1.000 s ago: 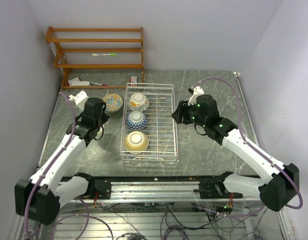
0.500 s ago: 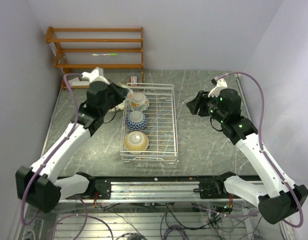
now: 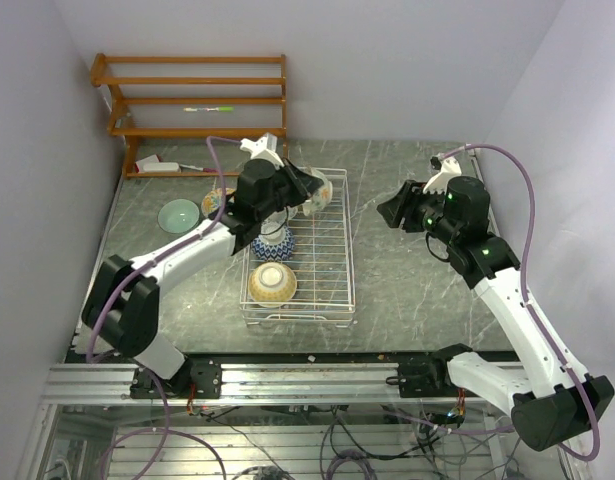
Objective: Load the bowls into the dish rack
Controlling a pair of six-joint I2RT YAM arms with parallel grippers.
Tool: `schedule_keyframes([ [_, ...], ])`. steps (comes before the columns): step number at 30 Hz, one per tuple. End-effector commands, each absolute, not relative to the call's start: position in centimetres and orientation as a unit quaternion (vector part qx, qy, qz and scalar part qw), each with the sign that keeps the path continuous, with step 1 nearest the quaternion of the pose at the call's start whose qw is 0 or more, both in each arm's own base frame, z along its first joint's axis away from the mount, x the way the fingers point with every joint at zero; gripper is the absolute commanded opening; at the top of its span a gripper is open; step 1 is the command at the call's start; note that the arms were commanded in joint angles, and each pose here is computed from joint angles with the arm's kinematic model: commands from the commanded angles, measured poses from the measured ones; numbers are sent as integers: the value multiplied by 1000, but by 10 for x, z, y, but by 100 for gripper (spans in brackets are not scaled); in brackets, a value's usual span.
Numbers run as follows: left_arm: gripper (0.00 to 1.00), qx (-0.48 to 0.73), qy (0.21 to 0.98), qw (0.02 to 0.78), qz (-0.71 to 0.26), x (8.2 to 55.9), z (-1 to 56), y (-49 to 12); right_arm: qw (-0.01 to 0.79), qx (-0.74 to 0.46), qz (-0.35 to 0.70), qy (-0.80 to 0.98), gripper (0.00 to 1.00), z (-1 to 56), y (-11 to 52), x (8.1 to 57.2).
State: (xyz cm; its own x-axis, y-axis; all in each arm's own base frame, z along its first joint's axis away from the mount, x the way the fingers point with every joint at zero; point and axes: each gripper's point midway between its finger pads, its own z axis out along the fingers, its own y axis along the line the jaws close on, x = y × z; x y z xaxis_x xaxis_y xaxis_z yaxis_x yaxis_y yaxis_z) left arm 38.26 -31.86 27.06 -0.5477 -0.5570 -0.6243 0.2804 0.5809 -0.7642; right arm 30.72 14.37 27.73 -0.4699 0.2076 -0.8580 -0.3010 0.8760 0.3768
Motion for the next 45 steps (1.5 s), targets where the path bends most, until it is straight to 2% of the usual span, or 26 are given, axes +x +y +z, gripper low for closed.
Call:
schedule_keyframes([
  [1,7,-67,679,494,-539,382,323,-355,511,-27,255,820,51,276,143,304],
  [16,7,-86,715,437,-538,392,233,-382,501,-24,247,829,51,259,138,301],
  [33,8,-106,758,418,-490,383,159,-363,490,-22,250,835,51,246,139,300],
  [39,20,-119,770,415,-470,378,142,-346,488,-22,250,836,50,244,139,300],
  [45,23,-129,786,423,-432,379,135,-324,486,-21,254,836,50,242,140,300],
])
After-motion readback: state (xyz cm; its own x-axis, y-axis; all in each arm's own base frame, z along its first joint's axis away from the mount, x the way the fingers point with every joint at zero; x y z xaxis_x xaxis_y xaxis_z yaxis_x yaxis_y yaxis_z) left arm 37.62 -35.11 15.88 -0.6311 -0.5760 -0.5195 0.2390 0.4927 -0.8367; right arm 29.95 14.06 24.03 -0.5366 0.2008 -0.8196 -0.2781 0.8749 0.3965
